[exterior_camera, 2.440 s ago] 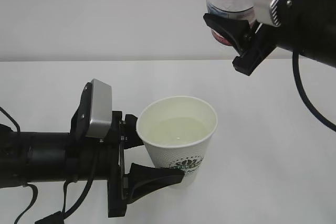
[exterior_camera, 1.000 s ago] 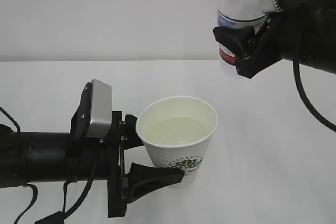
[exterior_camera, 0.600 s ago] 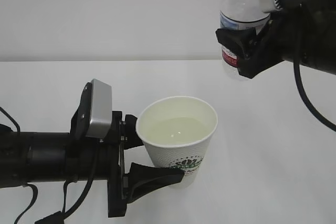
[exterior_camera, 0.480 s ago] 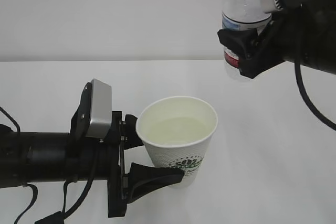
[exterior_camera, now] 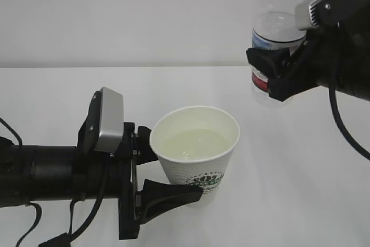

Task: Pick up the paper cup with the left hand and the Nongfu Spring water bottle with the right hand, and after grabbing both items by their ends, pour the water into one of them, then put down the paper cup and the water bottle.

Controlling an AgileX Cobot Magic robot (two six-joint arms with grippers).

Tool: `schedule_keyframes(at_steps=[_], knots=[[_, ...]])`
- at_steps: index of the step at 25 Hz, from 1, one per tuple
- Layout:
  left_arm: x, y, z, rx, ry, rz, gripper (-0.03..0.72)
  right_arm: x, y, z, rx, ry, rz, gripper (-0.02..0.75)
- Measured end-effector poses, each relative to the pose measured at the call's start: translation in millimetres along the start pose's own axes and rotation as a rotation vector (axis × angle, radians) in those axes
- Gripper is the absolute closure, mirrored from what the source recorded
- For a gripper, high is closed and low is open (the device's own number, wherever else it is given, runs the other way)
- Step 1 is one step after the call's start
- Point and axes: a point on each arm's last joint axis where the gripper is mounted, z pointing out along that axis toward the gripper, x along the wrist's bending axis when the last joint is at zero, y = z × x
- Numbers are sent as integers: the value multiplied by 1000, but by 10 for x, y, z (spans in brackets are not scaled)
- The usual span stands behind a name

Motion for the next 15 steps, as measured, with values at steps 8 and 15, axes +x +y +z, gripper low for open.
schedule_keyframes(at_steps=[8,15], knots=[[0,0,0,0,0,0,172,29,-144,-49,6,-28,71,235],[0,0,0,0,0,0,172,60,-304,-115,32,-57,102,235]])
